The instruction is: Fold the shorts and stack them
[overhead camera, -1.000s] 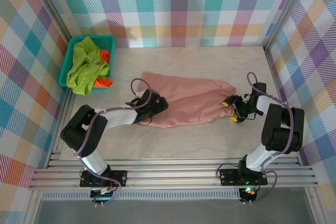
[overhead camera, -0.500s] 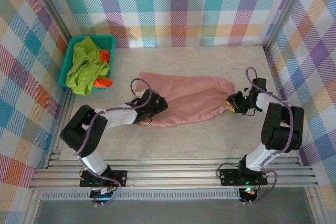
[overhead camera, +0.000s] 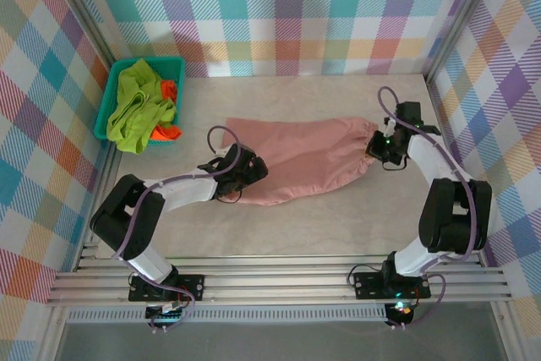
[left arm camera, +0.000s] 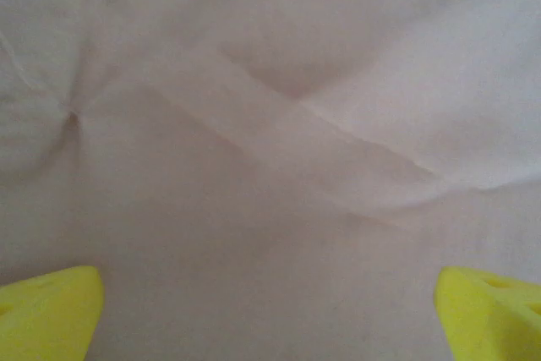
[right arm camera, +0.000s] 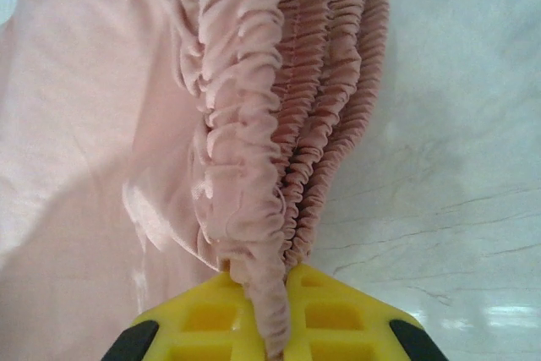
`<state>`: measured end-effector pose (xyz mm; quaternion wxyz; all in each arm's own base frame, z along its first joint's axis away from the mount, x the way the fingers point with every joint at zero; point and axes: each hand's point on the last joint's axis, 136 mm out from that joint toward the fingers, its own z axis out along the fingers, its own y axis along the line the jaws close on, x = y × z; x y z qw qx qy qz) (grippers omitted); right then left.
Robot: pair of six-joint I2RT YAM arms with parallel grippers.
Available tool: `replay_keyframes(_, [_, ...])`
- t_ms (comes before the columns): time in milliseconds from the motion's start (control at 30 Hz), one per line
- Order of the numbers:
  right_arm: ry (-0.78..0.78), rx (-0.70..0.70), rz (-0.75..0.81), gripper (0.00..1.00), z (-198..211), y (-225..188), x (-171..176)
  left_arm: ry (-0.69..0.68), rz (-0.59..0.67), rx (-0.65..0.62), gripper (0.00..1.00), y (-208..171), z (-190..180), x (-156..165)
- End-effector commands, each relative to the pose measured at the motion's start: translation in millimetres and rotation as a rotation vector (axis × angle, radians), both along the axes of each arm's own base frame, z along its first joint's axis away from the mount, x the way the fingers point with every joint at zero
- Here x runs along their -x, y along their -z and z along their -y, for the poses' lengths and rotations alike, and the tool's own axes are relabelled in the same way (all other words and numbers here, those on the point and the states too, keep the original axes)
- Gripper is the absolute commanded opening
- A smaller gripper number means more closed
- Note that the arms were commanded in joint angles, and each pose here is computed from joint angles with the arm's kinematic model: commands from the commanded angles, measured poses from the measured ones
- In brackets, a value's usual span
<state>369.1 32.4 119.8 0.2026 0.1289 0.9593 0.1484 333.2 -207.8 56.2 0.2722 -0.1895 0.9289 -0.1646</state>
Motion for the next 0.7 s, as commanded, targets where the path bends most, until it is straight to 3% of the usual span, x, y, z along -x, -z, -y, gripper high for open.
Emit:
replay_keyframes(0, [-0.103,0.289,0.017,0.0,20.3,-30.2,10.4,0.022,0.018,-0.032,1.0,-12.6,-4.3,6.3])
replay_keyframes(267, [-0.259,0.658,0.116,0.0,14.5,-104.9,6.8,0.057,0.014,0.011,1.0,-18.4,5.1,9.4])
replay_keyframes(467, [-0.376,0.853,0.195,0.0,-19.0,-140.7,4.1,0.063,-0.011,0.044,0.95,-14.3,15.4,11.3])
replay_keyframes(667, [-0.471,0.899,0.233,0.0,-70.2,-143.7,7.4,0.047,-0.029,0.066,0.88,-9.8,18.4,11.5])
